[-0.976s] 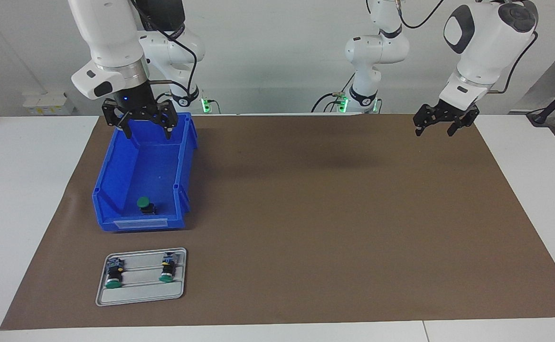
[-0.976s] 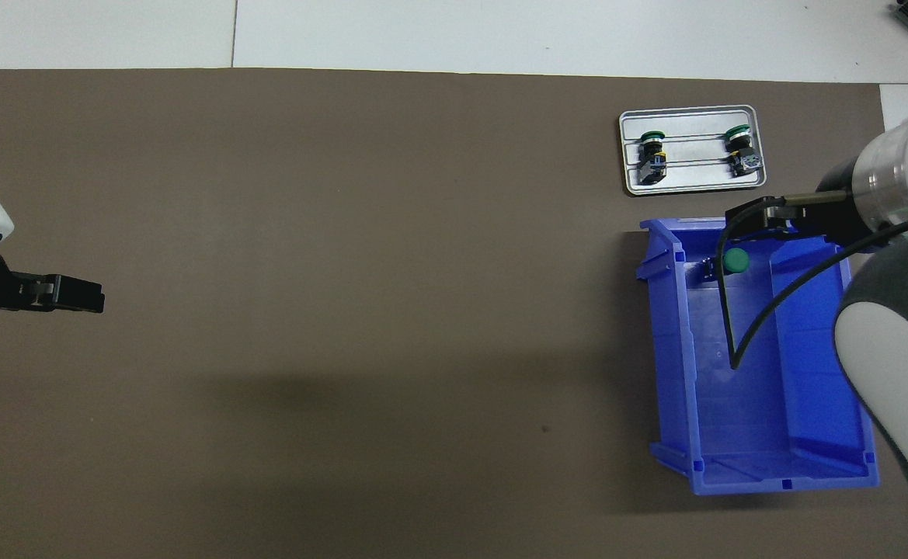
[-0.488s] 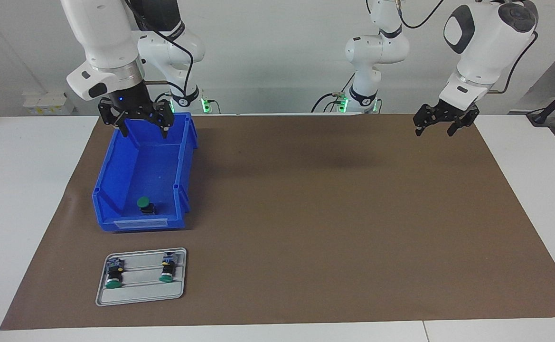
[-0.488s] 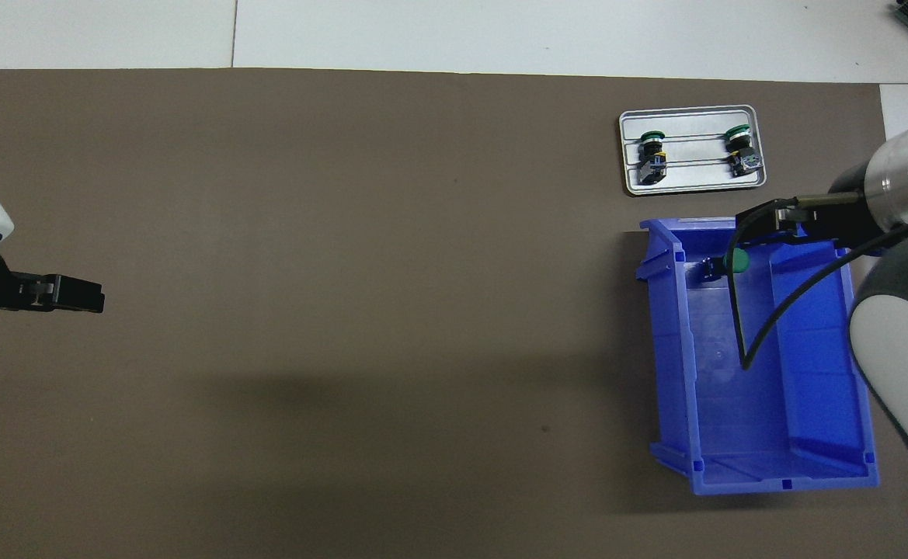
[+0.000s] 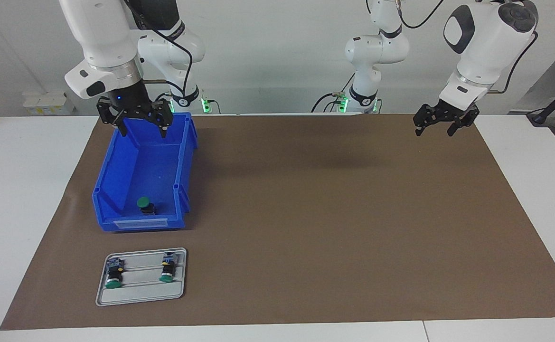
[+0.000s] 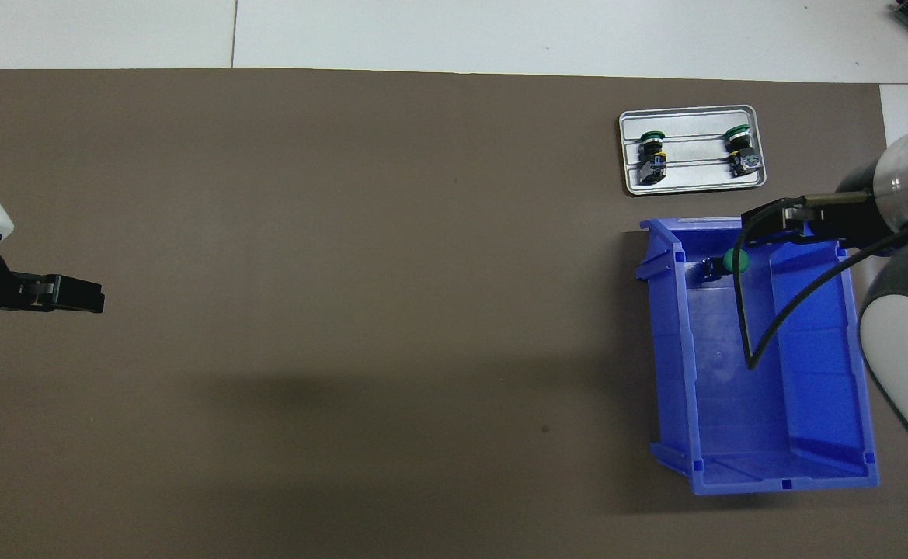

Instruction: Place and press button with both arms

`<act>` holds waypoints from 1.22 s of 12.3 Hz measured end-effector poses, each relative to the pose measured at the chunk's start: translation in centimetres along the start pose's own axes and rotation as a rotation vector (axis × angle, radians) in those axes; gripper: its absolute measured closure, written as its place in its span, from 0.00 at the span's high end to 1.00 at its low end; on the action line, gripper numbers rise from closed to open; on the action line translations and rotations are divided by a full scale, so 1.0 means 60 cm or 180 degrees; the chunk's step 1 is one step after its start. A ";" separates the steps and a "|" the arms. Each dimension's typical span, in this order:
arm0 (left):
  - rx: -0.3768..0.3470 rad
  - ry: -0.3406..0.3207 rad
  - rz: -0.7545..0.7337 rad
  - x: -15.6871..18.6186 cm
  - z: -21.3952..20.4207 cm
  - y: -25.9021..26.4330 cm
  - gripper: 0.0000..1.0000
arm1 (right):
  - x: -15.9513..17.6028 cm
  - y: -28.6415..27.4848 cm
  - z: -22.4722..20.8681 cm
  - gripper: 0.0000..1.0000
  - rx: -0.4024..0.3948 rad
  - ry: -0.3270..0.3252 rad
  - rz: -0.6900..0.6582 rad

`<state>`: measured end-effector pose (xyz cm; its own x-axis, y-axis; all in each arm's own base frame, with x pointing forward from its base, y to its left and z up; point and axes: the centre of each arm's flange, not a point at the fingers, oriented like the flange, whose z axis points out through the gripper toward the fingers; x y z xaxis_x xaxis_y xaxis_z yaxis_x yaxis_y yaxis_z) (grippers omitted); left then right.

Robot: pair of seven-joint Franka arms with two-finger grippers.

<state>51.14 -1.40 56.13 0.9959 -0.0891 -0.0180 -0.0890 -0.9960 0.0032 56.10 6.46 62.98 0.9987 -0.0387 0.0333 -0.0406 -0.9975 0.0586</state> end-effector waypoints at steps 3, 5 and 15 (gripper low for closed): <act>0.0000 0.0000 0.0000 0.000 0.000 0.000 1.00 | -0.008 0.020 -0.002 1.00 -0.0019 -0.0089 0.0065; 0.0000 0.0000 0.0000 0.000 0.000 0.000 1.00 | -0.010 0.032 0.001 1.00 0.0030 -0.0150 0.0087; 0.0000 0.0000 0.0000 0.000 0.000 0.000 1.00 | -0.015 0.052 0.018 1.00 0.0153 -0.0208 0.0029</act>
<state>51.14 -1.40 56.13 0.9959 -0.0891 -0.0178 -0.0890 -0.9960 0.0032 55.11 3.32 62.07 0.9982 -0.0501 -0.0317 -0.0498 -0.9987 0.0106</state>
